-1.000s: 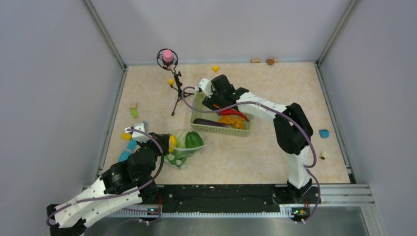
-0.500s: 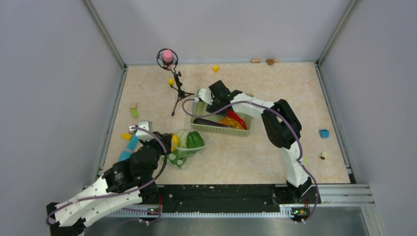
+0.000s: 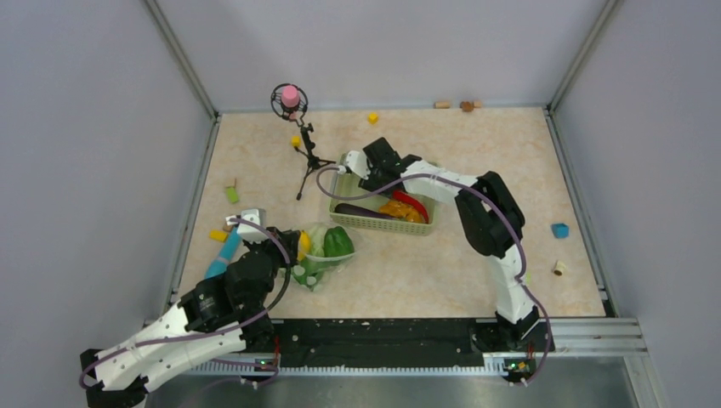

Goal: Place the food in the zip-top bag and seal the zipper
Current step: Pick up the fake fruit from the bin, then place the fake fruit in the zipper food storage bag.

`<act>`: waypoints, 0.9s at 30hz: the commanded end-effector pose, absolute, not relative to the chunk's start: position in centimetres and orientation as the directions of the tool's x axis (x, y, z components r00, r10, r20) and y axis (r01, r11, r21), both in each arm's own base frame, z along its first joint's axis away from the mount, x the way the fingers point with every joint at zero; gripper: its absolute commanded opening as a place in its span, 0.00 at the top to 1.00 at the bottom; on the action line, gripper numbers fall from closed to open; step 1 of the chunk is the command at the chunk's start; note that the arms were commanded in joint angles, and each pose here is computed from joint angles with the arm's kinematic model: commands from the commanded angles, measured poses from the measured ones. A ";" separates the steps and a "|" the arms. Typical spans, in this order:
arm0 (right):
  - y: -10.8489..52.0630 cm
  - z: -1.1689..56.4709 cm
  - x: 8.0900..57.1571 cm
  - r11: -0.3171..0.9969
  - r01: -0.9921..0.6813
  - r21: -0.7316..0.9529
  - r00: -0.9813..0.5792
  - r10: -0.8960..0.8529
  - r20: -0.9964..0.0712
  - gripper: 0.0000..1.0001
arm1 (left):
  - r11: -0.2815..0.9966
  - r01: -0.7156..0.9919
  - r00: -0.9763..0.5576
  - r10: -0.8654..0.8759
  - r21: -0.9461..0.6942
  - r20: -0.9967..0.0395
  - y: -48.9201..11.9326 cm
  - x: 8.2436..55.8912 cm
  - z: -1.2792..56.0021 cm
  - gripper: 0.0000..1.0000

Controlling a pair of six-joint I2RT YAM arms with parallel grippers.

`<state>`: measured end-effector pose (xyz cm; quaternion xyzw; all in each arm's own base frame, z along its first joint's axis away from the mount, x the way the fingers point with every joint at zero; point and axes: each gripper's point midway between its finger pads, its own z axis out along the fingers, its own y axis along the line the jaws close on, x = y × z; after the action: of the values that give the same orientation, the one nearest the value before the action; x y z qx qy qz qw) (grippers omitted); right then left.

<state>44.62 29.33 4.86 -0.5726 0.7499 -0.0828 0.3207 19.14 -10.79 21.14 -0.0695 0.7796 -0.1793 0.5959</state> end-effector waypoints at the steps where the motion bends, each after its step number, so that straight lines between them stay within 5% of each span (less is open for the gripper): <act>1: 29.8 13.0 44.7 0.470 -0.725 -0.504 -0.125 -0.809 -0.574 0.77 | 0.911 0.125 -0.254 -0.353 -0.392 -0.900 -11.4 19.5 22.2 1.00; 12: 31.4 25.1 37.8 0.681 -0.699 -0.218 -0.066 -0.365 -0.929 0.81 | 0.906 0.136 -0.261 -0.357 -0.400 -0.897 -11.6 19.4 22.2 1.00; 18: 35.8 29.2 26.4 0.368 -0.930 -0.001 -0.011 -0.032 -0.999 0.82 | 0.900 0.142 -0.263 -0.367 -0.412 -0.892 -11.7 19.3 22.3 1.00; 27: 39.9 30.3 16.5 0.046 -0.997 0.063 -0.056 0.139 -0.989 0.84 | 0.884 0.163 -0.259 -0.391 -0.439 -0.883 -11.8 19.0 22.6 1.00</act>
<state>20.13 38.22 25.93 -0.4352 0.5784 0.4510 0.5222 18.86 -11.29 21.30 -0.0635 0.7772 -0.1993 0.5934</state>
